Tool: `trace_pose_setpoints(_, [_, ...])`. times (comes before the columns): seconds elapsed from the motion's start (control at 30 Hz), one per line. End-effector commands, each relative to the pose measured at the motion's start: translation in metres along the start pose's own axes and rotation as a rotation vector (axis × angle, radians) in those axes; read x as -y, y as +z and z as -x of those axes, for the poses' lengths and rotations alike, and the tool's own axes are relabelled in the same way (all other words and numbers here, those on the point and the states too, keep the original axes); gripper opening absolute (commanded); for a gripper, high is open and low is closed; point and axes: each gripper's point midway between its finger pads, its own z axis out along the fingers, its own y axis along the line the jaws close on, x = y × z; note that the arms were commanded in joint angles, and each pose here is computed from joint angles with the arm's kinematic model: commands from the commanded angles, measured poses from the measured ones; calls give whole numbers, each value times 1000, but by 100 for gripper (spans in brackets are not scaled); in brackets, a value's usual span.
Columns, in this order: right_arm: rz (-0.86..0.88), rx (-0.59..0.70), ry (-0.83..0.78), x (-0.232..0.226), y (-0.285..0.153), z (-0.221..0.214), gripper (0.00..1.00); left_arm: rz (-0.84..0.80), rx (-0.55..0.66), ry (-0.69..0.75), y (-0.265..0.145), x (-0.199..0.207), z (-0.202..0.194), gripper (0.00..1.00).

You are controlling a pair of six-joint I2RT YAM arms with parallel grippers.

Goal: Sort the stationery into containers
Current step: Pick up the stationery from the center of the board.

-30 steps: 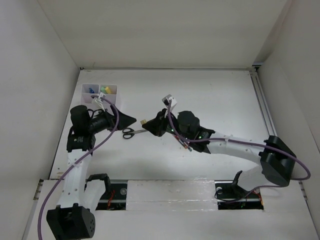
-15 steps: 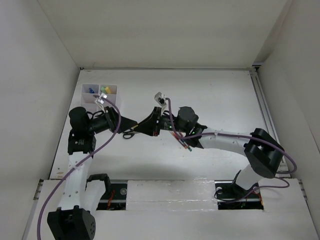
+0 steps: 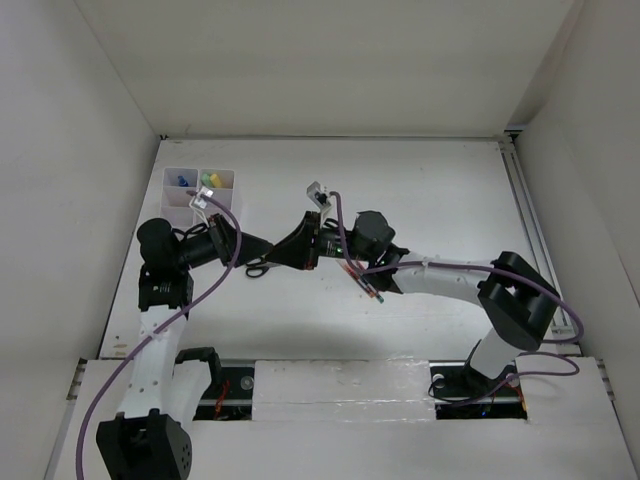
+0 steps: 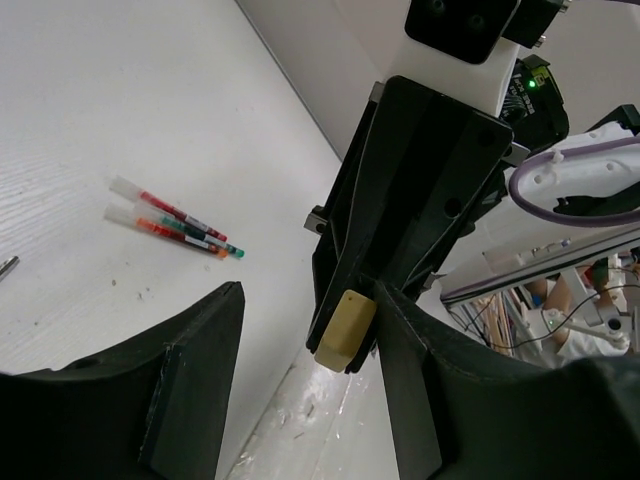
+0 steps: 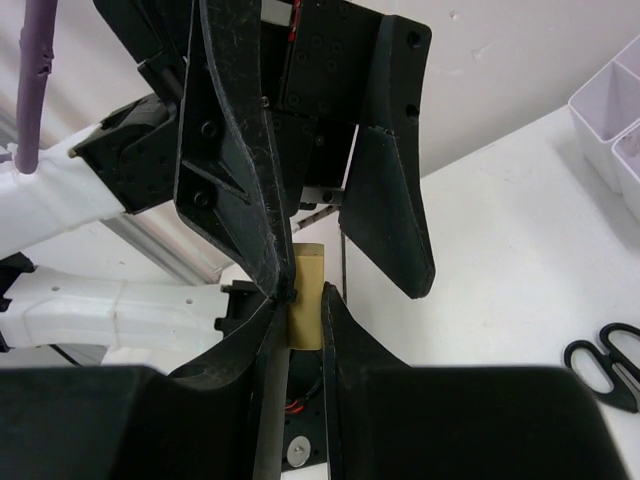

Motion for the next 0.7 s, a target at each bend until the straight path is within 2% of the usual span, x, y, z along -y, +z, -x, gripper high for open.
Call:
trace_pose_setpoints(0.0, [74, 113, -75, -19, 7, 44, 0, -65, -12, 55, -2, 14, 0, 49])
trace_pose_setpoints(0.27, [21, 99, -60, 4, 5, 36, 0, -60, 8, 62, -2, 20, 7, 54])
trace_pose_setpoints(0.37, [27, 118, -56, 5, 5, 40, 0, -66, 14, 73, -3, 24, 8, 47])
trace_pose_setpoints(0.4, [36, 109, -46, 3, 4, 39, 0, -69, 17, 83, -3, 25, 9, 42])
trace_pose_setpoints(0.5, [49, 110, -42, 2, 5, 37, 0, -68, 28, 100, -3, 27, 11, 40])
trace_pose_setpoints(0.53, [57, 118, -50, 1, 5, 40, 0, -68, 28, 91, -3, 27, 11, 36])
trace_pose_setpoints(0.67, [72, 120, -30, -3, 7, 37, 0, -76, 34, 95, -3, 28, 12, 28])
